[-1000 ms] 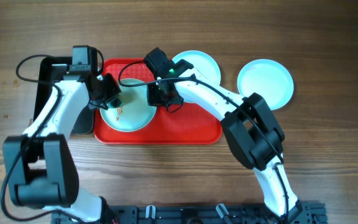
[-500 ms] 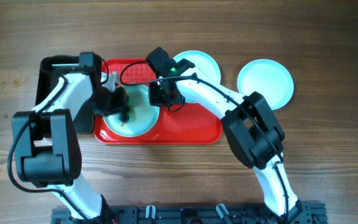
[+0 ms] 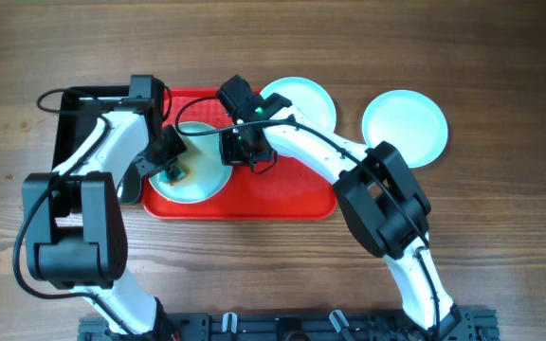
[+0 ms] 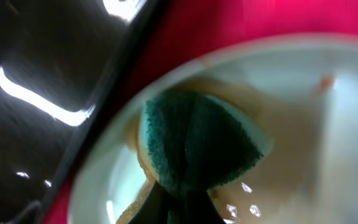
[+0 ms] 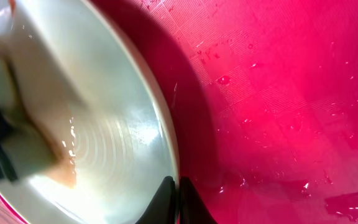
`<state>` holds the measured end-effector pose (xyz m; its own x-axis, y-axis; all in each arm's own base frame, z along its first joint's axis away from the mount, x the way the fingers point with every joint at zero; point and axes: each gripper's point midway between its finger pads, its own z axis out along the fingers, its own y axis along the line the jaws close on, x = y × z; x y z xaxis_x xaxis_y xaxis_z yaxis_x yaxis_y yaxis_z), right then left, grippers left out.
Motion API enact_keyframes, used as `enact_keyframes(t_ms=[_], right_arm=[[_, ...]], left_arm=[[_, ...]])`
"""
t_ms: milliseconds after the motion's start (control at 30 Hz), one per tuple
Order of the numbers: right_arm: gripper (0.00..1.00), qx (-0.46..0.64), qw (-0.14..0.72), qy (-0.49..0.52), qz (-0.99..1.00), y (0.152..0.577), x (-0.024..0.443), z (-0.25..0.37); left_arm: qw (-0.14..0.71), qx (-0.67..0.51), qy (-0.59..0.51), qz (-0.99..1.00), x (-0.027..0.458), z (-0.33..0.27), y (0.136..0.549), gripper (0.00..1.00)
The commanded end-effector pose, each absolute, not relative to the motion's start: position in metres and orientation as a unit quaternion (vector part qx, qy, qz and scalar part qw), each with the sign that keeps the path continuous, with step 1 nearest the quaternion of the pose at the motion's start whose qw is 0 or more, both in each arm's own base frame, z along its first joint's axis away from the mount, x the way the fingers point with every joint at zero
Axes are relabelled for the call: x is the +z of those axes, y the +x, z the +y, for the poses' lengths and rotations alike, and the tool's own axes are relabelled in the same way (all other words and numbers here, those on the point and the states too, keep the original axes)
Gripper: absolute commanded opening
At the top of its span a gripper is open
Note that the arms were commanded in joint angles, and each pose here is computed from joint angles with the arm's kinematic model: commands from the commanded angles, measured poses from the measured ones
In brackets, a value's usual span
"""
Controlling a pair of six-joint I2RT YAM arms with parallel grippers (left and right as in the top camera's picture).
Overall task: Clean dirty plates on tray and stack at the side
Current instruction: 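Scrub the second plate with the sponge in the left gripper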
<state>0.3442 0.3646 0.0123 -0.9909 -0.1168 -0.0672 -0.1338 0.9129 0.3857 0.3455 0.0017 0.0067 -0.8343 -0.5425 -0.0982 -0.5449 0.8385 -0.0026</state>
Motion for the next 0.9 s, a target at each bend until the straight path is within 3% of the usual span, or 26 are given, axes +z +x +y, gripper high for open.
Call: enact_keyframes(t_ms=[0,367,600,733,867], right_arm=[[0.04,0.177,0.011,-0.051,0.983,0.346,-0.004,0.352],[0.04,0.181,0.012,-0.052,0.982,0.346,-0.003,0.354],[0.04,0.2,0.002,-0.057,0.978,0.343,-0.001,0.36],[0.04,0.211,-0.003,-0.066,0.975,0.341,0.001,0.364],[0.04,0.219,-0.007,-0.067,0.973,0.341,0.002,0.364]], left_arm=[[0.064,0.124,-0.327,0.935,-0.019,0.043,0.337,0.04],[0.117,-0.014,-0.298,0.947,-0.019,-0.017,0.383,0.04],[0.104,-0.135,-0.165,0.971,-0.013,-0.064,0.389,0.04],[0.09,-0.137,-0.175,0.971,-0.014,-0.065,0.384,0.04],[0.051,-0.123,-0.266,0.955,-0.018,-0.06,0.369,0.04]])
